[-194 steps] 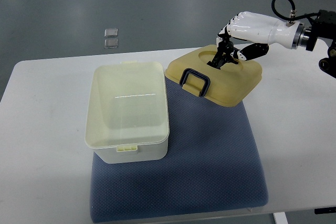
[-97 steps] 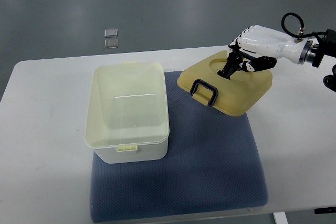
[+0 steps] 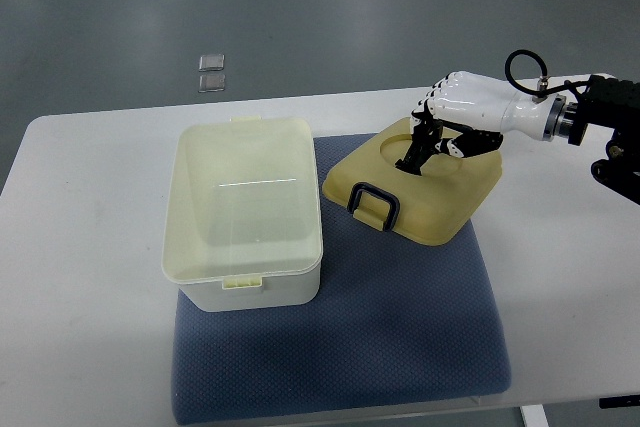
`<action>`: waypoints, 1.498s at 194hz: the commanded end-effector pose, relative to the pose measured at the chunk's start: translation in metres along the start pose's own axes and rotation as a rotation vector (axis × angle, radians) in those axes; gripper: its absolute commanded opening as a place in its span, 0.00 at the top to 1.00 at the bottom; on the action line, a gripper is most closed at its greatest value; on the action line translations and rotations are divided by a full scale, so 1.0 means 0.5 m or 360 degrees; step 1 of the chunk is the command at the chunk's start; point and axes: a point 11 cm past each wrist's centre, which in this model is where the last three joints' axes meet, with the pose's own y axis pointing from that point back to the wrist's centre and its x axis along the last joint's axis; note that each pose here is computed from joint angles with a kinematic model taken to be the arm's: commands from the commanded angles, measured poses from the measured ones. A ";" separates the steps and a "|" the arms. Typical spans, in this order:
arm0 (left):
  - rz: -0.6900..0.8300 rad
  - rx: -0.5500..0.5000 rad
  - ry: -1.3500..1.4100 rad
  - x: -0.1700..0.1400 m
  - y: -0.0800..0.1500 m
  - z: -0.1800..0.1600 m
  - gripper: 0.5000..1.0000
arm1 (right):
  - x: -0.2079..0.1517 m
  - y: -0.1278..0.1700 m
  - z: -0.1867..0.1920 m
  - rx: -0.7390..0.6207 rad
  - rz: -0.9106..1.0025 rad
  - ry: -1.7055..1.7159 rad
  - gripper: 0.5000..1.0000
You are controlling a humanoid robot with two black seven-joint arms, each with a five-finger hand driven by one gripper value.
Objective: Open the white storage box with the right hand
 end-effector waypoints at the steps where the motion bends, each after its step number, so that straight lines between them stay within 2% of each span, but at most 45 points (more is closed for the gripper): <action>1: 0.0003 -0.0001 -0.0002 0.001 0.000 0.000 0.00 | -0.002 -0.018 -0.015 0.0039 0.0009 -0.0009 0.72; 2: 0.0000 -0.0001 0.0001 -0.001 0.000 0.000 0.00 | -0.003 -0.020 -0.017 0.0043 0.0009 -0.0009 0.66; 3: 0.0000 -0.0001 0.0001 -0.001 0.000 0.000 0.00 | -0.003 -0.020 -0.017 0.0043 0.0009 -0.0009 0.66; 4: 0.0002 -0.0001 0.0001 0.001 0.000 0.000 0.00 | -0.003 -0.021 -0.017 0.0043 0.0010 -0.0011 0.61; 6: 0.0002 -0.0001 0.0001 0.001 0.000 0.000 0.00 | -0.003 -0.023 -0.019 0.0047 0.0011 -0.0012 0.57; 18: 0.0002 -0.0001 -0.0001 0.001 0.000 0.000 0.00 | -0.004 -0.030 -0.024 0.0061 0.0016 -0.0018 0.41; 46: 0.0000 -0.0001 -0.0002 0.000 0.000 0.000 0.00 | -0.008 -0.032 -0.027 0.0065 0.0005 -0.0021 0.19; 110: 0.0002 -0.0001 0.0001 0.001 0.000 0.000 0.00 | -0.016 -0.022 -0.020 0.0051 -0.0027 -0.0019 0.19; 132: 0.0000 -0.0001 0.0001 0.000 0.000 0.000 0.00 | 0.002 -0.019 -0.012 0.0038 -0.0012 -0.0005 0.19; 157: 0.0002 -0.0001 0.0001 0.001 0.000 0.000 0.00 | 0.070 -0.019 0.002 0.0022 0.0050 0.0037 0.19; 190: 0.0000 -0.0001 -0.0002 0.000 0.000 0.000 0.00 | 0.212 -0.028 -0.010 0.0073 0.0266 -0.0125 0.19; 207: 0.0003 -0.0001 -0.0001 0.001 0.000 0.000 0.00 | 0.289 -0.037 -0.027 0.0159 0.0466 -0.0305 0.19; 233: 0.0002 -0.0001 0.0001 0.001 0.000 0.000 0.00 | 0.353 -0.038 -0.038 0.0305 0.0836 -0.0727 0.19; 258: 0.0002 -0.0001 0.0001 0.001 0.000 0.000 0.00 | 0.341 -0.045 0.011 0.0094 0.1066 -0.1286 0.19; 291: 0.0002 -0.0001 0.0001 0.001 0.000 0.000 0.00 | 0.273 -0.055 0.055 -0.0093 0.1096 -0.1970 0.19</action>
